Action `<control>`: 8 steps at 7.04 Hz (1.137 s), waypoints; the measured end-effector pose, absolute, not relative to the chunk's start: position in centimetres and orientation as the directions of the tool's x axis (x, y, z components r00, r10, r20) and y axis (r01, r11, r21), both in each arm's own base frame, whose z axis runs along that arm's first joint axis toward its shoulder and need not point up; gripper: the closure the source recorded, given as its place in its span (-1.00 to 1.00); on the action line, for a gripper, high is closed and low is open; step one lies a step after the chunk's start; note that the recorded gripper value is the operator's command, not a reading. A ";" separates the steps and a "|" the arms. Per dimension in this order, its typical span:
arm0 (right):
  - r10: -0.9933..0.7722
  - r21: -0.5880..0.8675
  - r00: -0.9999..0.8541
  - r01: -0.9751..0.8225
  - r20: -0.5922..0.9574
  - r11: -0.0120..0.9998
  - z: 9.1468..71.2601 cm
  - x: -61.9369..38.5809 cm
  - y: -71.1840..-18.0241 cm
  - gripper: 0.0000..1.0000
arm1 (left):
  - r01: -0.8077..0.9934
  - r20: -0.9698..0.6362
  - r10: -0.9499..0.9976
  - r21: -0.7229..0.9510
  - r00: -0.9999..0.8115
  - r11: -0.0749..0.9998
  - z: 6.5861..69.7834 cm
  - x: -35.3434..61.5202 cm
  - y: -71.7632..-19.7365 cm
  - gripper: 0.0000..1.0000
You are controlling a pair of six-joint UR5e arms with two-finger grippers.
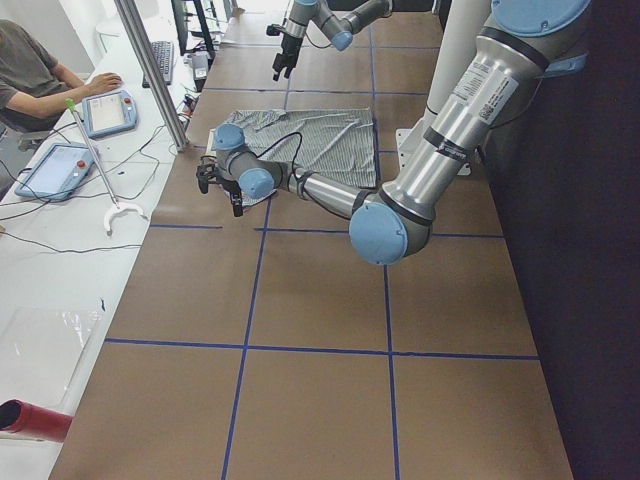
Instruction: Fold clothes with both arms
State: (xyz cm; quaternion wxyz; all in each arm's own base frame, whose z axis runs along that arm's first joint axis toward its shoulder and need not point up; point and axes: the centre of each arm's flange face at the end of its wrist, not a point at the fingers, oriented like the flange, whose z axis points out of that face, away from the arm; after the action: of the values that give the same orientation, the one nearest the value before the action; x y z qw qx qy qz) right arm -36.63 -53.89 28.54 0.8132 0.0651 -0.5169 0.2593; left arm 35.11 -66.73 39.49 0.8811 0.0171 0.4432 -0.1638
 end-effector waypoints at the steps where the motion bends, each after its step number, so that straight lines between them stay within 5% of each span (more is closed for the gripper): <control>1: 0.359 -0.163 0.336 -0.491 0.871 0.856 29.0 -36.6 -53.8 -1.00 | 0.318 -0.783 -0.284 -0.117 0.554 0.941 38.2 38.6 -66.9 -0.45; 4: 0.371 -0.169 0.345 -0.495 0.862 0.853 30.1 -36.7 -53.7 -1.00 | 0.317 -0.791 -0.268 -0.099 0.550 0.943 38.4 42.1 -67.8 -0.22; 8: 0.370 -0.172 0.339 -0.491 0.865 0.854 29.6 -37.1 -53.6 -1.00 | 0.338 -0.786 -0.262 -0.071 0.560 0.938 40.5 42.6 -68.1 -0.18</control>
State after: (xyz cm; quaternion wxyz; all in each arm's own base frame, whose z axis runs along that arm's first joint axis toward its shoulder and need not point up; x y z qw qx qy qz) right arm -37.08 -53.56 29.59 0.8161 0.0595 -0.5108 0.2637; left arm 42.56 -68.10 40.47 0.8822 0.0439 0.4369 -0.1701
